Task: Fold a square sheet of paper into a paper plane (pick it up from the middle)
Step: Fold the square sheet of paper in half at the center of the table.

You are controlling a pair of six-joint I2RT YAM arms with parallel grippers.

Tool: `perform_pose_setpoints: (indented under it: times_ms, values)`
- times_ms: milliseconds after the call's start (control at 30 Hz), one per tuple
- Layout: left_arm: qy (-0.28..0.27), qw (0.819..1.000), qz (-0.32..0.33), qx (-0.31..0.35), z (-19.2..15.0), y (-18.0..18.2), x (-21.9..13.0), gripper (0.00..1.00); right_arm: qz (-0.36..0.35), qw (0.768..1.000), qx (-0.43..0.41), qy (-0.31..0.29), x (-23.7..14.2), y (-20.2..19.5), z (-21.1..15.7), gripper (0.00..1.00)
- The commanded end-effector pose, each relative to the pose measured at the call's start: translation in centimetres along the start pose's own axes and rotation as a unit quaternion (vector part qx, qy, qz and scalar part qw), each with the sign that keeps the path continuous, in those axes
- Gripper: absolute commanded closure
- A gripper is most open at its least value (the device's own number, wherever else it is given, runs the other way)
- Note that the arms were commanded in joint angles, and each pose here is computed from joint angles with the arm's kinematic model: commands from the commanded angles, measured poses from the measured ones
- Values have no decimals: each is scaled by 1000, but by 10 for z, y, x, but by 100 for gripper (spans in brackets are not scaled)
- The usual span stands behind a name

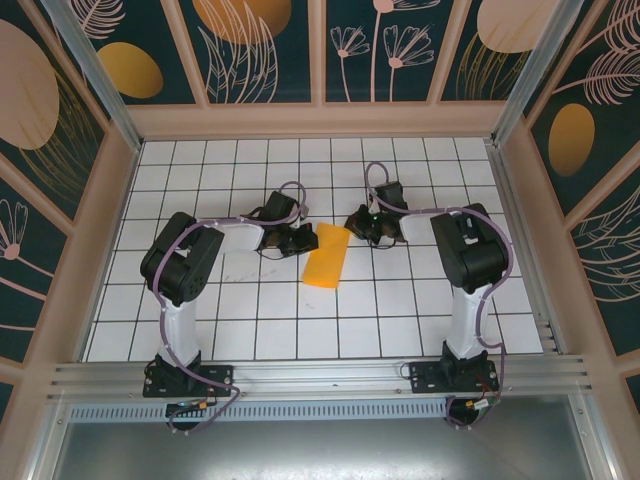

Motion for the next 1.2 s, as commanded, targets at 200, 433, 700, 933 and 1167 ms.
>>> perform_pose_setpoints:
  times_ms: [200, 433, 700, 933, 1167]
  values:
    - [64, 995, 68, -29, -31, 29, 15, 100, -4, 1000, 20, 2, 2, -7, 4, 100]
    - [60, 995, 69, -29, -31, 28, 13, 100, -41, 998, 39, 8, 8, -28, -2, 100]
    - [56, 996, 69, -28, -31, 28, 13, 100, 26, 999, -23, -16, -32, 27, -3, 100]
    - [56, 996, 70, -28, -30, 28, 14, 100, 66, 997, -43, 3, -41, 44, -55, 100]
    - [57, 995, 73, -29, -30, 29, 14, 100, 51, 998, -32, 31, -26, 25, -111, 100]
Point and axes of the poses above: each hand's point on the last joint's axis, 136 mm out from that joint toward the fingers, its own x axis out along the fingers, its own y axis along the line the jaws close on, z = x × y, the point moved 10 cm from there along -x, back along the fingers, and after that the axes turned 10 degrees about x, right-handed, at the moved point
